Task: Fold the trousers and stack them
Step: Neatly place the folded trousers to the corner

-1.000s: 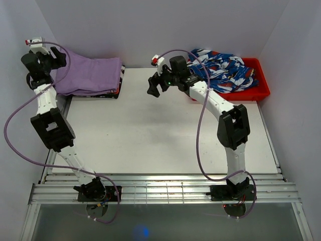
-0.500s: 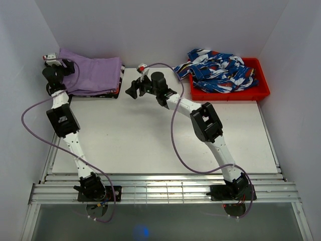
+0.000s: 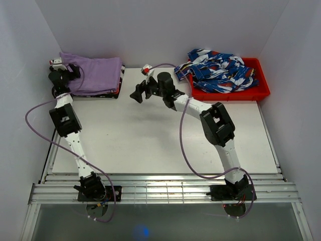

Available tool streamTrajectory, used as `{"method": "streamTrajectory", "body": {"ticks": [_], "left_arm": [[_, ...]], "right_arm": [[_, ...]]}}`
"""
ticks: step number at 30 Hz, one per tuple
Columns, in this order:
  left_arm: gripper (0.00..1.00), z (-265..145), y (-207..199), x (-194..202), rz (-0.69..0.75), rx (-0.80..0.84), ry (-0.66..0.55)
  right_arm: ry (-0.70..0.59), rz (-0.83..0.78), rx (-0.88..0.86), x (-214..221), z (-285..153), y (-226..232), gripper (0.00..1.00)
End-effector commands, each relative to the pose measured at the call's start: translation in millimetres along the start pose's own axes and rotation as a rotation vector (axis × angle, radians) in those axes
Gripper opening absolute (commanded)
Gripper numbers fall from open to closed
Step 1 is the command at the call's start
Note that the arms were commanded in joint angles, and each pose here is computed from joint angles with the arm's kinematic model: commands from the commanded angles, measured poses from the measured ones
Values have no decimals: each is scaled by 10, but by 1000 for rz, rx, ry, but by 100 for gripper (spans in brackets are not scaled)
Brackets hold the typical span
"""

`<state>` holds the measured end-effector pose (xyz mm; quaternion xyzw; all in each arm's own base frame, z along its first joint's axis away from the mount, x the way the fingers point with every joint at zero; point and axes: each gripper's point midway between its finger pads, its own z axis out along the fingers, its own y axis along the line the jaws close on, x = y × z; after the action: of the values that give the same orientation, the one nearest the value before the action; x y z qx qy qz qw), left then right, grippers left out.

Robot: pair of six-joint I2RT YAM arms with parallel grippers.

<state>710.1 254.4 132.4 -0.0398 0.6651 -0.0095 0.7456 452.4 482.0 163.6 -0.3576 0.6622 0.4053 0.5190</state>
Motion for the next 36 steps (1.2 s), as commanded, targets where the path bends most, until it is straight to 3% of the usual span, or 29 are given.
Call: {"method": "streamTrajectory", "body": {"ticks": [1, 2, 3, 4, 6, 7, 9, 13, 14, 17, 18, 19, 24, 25, 29, 36], "left_arm": [[98, -81, -163, -1402, 86, 27, -134], [98, -128, -195, -1462, 87, 29, -113], [98, -167, -226, -1607, 92, 29, -112], [98, -248, -306, -1993, 105, 31, -138], [98, -364, -384, -2075, 95, 39, -60], [98, -474, -532, -2392, 112, 64, -71], [98, -628, -656, -2290, 126, 87, 59], [98, -1002, -1299, -2172, 119, 182, 280], [98, -1190, -1449, -1953, 77, 211, 404], [98, -1565, -1962, -1614, 71, 271, 596], [98, -1725, -2147, -1675, 70, 311, 608], [98, -1941, -2393, -1338, 53, 383, 696], [98, -2595, -2859, -791, -1, 376, 872], [98, -2800, -2943, -614, -13, 373, 928], [98, -3091, -2966, -408, -34, 365, 969], [98, -3267, -3093, -540, -41, 457, 926]], "right_arm": [[-119, -144, 16, -935, -371, 58, 97], [-108, -146, 32, -983, -435, 32, 97], [-82, -168, 55, -1078, -580, -14, 90], [-68, -203, 70, -1131, -667, -53, 90], [-25, -226, 114, -1248, -945, -131, 90], [6, -261, 137, -1198, -1054, -190, 90], [19, -301, 214, -1345, -1377, -296, 90], [161, -332, 377, -1130, -2020, -547, 90], [189, -322, 379, -1061, -2143, -579, 90], [271, -210, 406, -863, -2725, -715, 90], [296, -170, 453, -796, -2949, -859, 90], [318, -147, 471, -727, -3087, -890, 90], [400, -31, 577, -286, -3823, -821, 90], [441, 18, 571, 2, -3894, -737, 90], [480, 92, 584, 446, -4095, -467, 90], [449, 146, 583, 531, -4158, -274, 90]]}}
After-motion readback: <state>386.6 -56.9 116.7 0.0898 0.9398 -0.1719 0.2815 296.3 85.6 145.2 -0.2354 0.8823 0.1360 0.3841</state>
